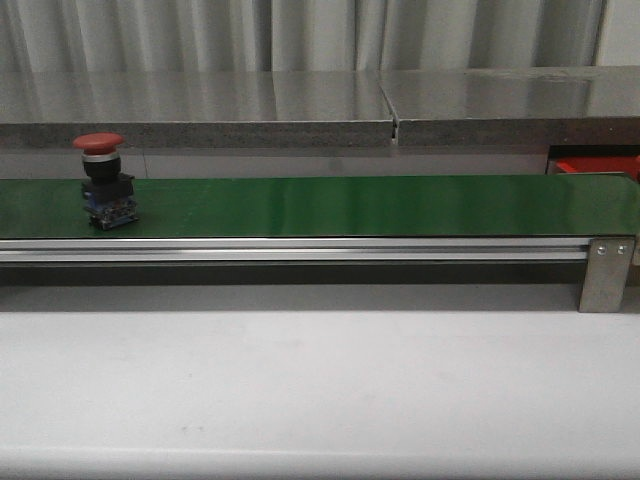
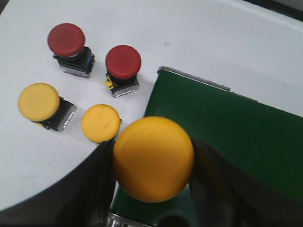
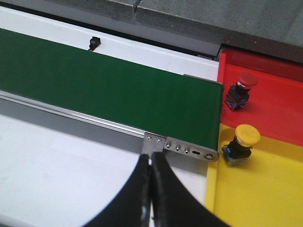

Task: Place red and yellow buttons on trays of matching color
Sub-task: 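Set the yellow button on the belt and open the left gripper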

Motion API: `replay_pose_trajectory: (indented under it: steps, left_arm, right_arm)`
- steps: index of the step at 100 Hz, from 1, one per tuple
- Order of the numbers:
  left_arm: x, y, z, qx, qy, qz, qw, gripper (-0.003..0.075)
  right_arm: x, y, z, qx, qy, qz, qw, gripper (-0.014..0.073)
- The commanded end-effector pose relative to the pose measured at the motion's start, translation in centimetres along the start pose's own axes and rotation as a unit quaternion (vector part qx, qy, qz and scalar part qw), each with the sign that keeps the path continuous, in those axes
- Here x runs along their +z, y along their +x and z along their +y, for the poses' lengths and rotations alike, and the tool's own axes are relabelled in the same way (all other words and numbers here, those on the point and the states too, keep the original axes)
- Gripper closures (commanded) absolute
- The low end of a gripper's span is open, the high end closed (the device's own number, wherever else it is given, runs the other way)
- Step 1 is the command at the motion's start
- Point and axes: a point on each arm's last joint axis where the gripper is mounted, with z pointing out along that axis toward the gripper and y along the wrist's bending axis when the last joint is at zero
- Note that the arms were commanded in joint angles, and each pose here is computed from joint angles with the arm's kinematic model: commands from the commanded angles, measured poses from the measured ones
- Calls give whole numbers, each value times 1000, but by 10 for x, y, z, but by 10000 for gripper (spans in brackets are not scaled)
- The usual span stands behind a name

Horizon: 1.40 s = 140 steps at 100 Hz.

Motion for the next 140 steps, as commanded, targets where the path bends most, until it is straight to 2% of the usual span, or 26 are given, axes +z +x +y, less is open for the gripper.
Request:
replay_pose_trajectory:
  steps: [1, 49, 96, 103, 120, 127, 140]
  left_arm:
    - [-19, -11, -10, 2, 11, -51, 999, 444]
    - [3, 9, -11, -1, 13, -19, 1000, 444]
    - [4, 12, -13, -8, 20, -6, 1000, 431]
    - [4, 12, -13, -8, 20, -7, 1000, 392]
    - [4, 12, -13, -8, 20, -7, 1000, 193]
    - [4, 12, -13, -9, 21, -6, 1000, 161]
    - [1, 11, -14, -14, 27, -9, 999, 163]
  right_arm:
    - [-4, -14, -3, 2, 14, -48, 999, 669]
    - [-4, -14, -3, 2, 14, -48, 999, 669]
    - [-4, -14, -3, 2, 14, -48, 999, 669]
    - [-4, -14, -3, 2, 14, -48, 999, 669]
    - [-4, -14, -3, 2, 14, -48, 999, 669]
    - [-4, -14, -3, 2, 14, -48, 999, 669]
    - [-4, -14, -3, 2, 14, -48, 999, 669]
